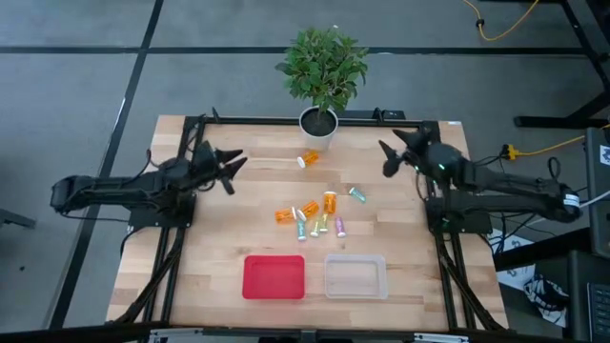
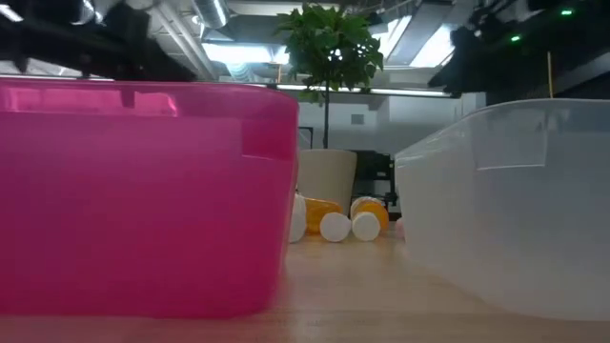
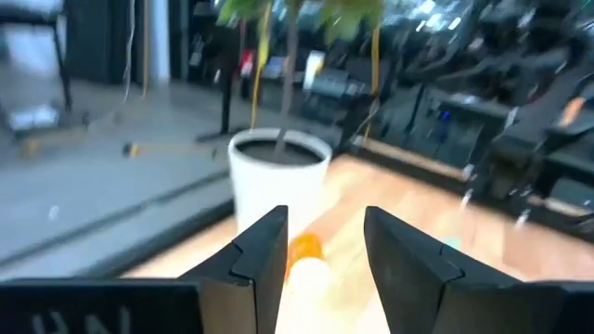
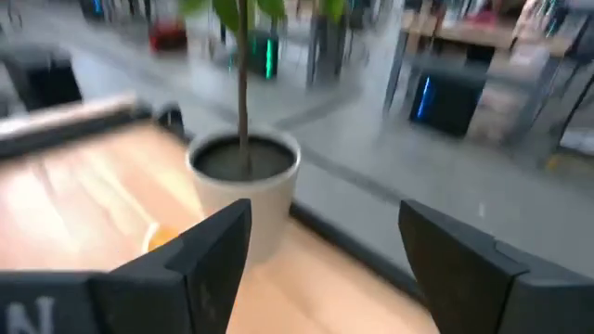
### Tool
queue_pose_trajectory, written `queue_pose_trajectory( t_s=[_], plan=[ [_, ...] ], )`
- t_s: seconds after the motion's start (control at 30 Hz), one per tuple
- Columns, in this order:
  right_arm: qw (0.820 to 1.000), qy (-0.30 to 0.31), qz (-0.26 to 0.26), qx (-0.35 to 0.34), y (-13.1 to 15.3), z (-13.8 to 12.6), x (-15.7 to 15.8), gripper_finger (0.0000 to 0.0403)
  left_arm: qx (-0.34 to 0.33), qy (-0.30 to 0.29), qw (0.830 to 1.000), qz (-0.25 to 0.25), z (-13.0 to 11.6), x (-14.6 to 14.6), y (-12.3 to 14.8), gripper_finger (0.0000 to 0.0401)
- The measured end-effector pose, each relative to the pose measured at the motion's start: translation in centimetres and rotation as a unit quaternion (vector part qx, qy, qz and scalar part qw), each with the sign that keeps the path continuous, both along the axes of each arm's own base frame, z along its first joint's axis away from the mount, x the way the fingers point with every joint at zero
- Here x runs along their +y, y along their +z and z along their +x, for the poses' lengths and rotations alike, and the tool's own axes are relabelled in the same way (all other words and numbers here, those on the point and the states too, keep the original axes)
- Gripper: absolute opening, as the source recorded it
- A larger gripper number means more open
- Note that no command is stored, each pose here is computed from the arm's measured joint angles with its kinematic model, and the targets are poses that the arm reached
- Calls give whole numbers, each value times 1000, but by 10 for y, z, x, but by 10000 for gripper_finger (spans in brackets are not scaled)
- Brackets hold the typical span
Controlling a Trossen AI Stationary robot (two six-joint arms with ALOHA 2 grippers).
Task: Pick and place medicine bottles into bin by pill shape (circle, oval)
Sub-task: Put the bottom left large orange pill bottle into the red bin
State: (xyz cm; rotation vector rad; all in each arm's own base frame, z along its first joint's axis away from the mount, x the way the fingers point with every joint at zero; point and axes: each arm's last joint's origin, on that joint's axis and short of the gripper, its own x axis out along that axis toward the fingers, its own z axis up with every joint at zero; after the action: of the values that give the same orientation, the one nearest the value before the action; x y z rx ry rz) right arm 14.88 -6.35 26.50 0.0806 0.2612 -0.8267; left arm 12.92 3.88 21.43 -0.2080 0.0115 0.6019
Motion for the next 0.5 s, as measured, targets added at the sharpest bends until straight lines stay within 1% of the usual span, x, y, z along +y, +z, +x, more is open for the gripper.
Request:
queue_pose_trajectory(
  t_s=[0.1, 0.2, 0.33, 0.43, 0.5],
  plan=[
    [997, 30, 51, 57, 1, 16, -19, 276, 40, -1, 998, -45, 12, 12, 0, 129],
    [990, 67, 79, 100, 0, 31, -36, 276, 77, -22, 995, -64, 26, 23, -1, 124],
    [981, 106, 99, 131, -3, 48, -54, 276, 108, -34, 990, -80, 45, 39, 4, 122],
    [977, 112, 106, 150, -8, 56, -65, 276, 122, -47, 987, -92, 59, 50, 7, 122],
    [974, 109, 109, 165, -13, 59, -72, 276, 137, -61, 985, -91, 67, 56, 6, 122]
  ],
)
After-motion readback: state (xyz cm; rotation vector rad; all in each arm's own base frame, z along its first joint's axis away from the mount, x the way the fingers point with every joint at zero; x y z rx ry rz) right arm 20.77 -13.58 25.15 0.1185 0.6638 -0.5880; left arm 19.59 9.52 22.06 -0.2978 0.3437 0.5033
